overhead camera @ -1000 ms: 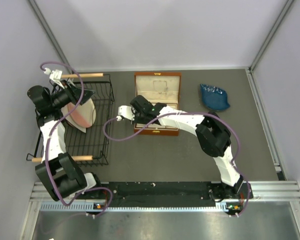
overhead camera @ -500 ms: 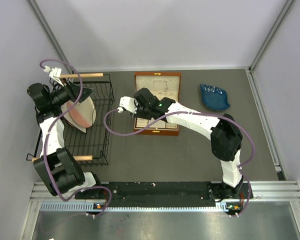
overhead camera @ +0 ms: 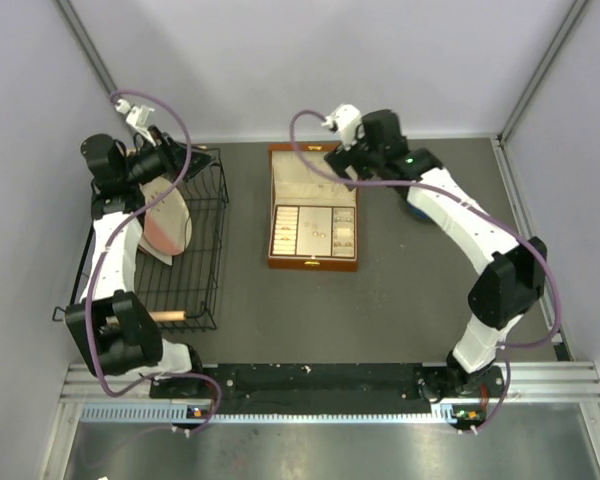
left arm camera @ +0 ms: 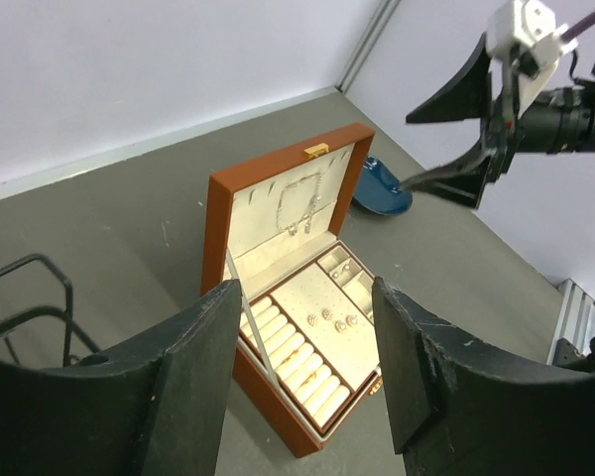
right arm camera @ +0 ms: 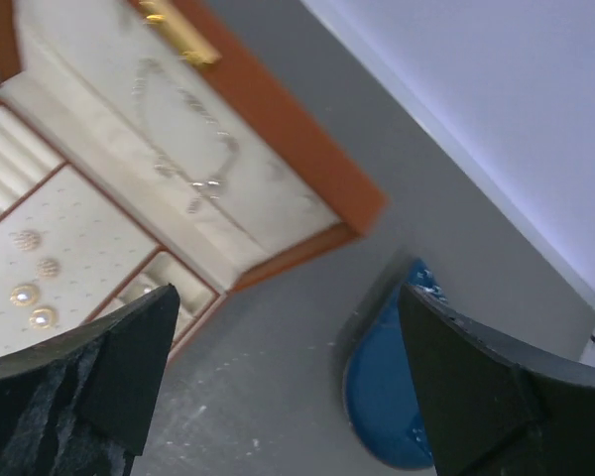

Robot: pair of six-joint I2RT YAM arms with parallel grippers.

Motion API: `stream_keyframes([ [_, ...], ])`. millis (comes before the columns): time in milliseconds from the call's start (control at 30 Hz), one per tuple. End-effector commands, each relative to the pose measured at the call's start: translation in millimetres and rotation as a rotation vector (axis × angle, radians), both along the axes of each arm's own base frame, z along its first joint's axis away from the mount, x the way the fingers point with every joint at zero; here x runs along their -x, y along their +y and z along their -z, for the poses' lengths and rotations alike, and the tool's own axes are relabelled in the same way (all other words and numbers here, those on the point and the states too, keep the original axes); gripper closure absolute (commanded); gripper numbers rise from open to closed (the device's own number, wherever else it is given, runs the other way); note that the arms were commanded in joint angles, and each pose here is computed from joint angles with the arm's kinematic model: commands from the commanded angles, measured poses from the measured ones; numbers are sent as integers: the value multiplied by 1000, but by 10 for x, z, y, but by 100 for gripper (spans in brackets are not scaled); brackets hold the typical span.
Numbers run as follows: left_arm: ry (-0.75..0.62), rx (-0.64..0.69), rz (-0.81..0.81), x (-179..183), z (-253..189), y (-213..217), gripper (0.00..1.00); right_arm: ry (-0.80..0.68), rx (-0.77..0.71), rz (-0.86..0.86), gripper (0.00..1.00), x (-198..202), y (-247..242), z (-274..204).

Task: Organize the mixed jewelry

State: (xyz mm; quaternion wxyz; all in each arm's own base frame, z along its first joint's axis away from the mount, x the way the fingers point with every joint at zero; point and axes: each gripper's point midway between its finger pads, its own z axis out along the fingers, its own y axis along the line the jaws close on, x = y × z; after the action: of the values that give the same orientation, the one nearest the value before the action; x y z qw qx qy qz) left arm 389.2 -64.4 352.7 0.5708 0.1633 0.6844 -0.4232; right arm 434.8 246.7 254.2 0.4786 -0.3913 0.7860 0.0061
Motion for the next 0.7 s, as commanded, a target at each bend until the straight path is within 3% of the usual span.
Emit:
stream_keyframes([
  [0,-21,-21,-10,-187,-28,-109,39,-18,-131,68,2,-37,-284,-326],
  [300,21,2,22,-314,108,-227,39,54,-235,62,1,-377,-474,-164],
  [667,48,5,38,-340,225,-232,39,92,-295,-71,1,-630,-278,-15],
])
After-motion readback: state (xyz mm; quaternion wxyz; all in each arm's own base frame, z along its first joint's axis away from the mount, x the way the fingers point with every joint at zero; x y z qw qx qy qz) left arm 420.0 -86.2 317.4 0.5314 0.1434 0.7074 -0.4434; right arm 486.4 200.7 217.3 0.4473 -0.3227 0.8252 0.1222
